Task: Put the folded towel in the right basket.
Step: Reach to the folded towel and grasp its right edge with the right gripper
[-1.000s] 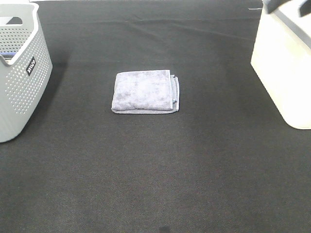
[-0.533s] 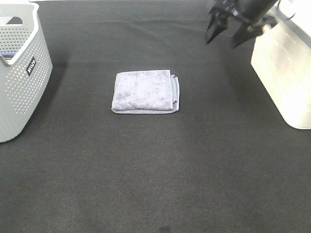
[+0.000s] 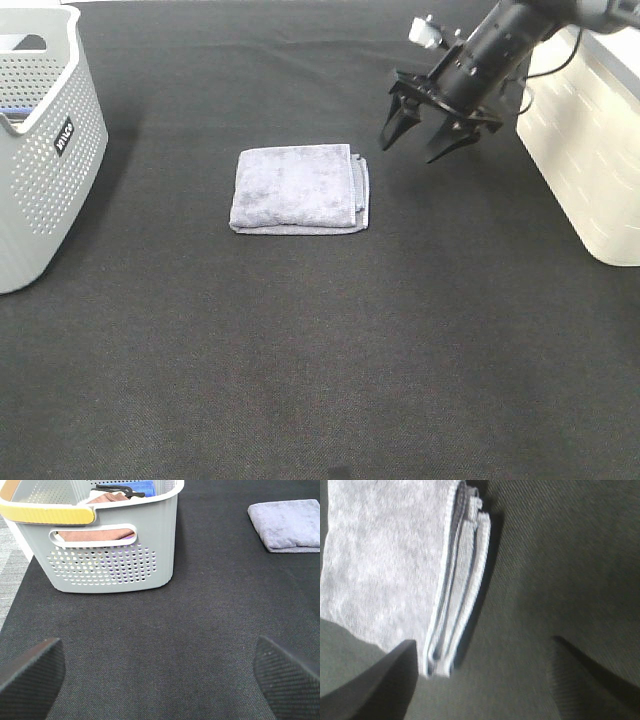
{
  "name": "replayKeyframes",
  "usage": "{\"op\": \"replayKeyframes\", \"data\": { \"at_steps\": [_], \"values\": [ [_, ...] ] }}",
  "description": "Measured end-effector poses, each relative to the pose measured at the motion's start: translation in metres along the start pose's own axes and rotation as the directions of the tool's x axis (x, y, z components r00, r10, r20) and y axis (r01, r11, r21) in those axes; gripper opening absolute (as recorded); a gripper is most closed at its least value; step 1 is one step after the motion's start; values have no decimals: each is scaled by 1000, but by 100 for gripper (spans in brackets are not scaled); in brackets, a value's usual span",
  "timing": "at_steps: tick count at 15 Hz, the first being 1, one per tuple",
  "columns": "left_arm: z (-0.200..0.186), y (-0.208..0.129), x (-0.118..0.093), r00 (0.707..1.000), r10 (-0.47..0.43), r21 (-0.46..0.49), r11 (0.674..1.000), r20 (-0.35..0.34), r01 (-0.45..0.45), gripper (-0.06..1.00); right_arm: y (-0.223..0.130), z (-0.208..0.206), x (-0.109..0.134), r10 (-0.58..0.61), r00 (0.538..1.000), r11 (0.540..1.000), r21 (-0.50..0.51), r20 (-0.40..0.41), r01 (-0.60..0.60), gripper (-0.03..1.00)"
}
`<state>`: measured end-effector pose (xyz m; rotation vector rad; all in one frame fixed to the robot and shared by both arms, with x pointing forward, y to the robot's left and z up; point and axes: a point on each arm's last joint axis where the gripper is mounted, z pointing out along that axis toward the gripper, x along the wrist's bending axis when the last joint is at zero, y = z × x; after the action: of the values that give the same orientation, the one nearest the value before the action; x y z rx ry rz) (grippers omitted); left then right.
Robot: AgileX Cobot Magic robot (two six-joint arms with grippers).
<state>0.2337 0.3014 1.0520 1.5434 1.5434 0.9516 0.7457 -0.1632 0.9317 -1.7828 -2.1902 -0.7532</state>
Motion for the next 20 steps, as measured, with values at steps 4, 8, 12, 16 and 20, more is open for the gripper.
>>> {"op": "replayKeyframes", "data": {
  "at_steps": [4,8,12,16,20],
  "values": [
    [0,0,0,1000,0,0,1000,0,0,97,1,23,0,0,1000,1000,18,-29,1,68],
    [0,0,0,1000,0,0,1000,0,0,97,-4,54,-4,5,999,998,62,-53,-1,68],
    [0,0,0,1000,0,0,1000,0,0,97,-6,68,-5,28,992,997,73,-126,-19,68],
    [0,0,0,1000,0,0,1000,0,0,97,-10,85,23,-52,990,996,67,-133,62,62],
    [0,0,0,1000,0,0,1000,0,0,97,-12,97,26,-31,994,998,58,-101,38,12]
  ]
}}
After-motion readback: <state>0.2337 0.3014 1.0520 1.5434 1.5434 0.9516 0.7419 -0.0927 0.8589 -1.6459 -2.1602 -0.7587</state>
